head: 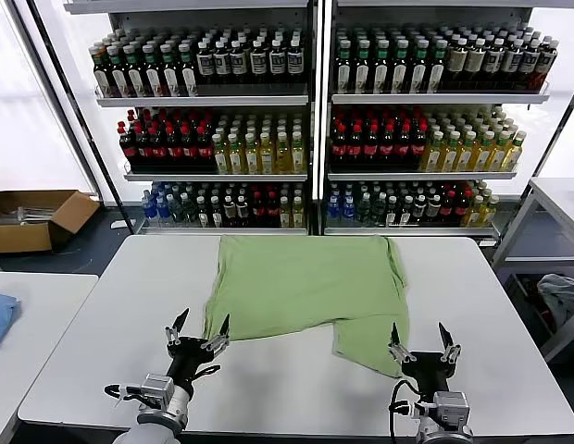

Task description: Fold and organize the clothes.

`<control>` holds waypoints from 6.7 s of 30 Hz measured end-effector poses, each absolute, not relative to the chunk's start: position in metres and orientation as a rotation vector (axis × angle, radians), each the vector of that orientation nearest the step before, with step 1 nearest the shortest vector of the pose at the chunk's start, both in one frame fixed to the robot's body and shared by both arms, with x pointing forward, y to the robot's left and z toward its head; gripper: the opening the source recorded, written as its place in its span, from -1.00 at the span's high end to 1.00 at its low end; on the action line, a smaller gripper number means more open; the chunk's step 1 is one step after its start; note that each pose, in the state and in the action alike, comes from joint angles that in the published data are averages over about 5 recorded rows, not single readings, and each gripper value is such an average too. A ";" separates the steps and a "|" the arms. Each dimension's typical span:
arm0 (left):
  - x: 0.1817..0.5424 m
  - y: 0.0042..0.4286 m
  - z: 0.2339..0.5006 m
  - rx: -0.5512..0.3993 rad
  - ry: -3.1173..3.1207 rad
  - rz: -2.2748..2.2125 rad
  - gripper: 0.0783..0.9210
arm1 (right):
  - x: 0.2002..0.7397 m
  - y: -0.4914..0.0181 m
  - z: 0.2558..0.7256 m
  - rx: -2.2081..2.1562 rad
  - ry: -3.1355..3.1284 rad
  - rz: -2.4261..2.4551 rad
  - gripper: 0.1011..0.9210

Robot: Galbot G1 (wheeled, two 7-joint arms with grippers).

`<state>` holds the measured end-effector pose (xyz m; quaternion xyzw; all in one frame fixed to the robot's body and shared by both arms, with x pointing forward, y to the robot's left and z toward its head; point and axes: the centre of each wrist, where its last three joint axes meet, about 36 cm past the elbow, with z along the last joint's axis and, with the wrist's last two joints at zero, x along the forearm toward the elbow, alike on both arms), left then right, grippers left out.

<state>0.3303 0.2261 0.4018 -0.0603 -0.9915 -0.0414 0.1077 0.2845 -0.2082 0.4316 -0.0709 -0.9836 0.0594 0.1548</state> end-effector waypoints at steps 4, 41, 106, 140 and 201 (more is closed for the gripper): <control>0.336 0.228 0.400 -0.189 -2.888 -0.124 -0.77 | 0.286 -0.206 0.427 -0.212 -2.780 0.148 -0.76; 0.369 0.246 0.360 -0.177 -2.668 -0.098 -0.69 | 0.302 -0.186 0.388 -0.217 -2.611 0.103 -0.73; 0.477 0.229 0.384 -0.184 -2.860 0.093 0.99 | 0.454 -0.219 0.419 -0.144 -2.947 0.258 0.98; 0.559 0.233 0.380 -0.091 -2.784 -0.003 -0.01 | 0.569 -0.183 0.420 -0.158 -2.809 0.026 -0.34; 0.512 0.236 0.357 -0.136 -2.657 -0.170 0.52 | 0.479 -0.230 0.372 -0.208 -2.603 0.075 0.87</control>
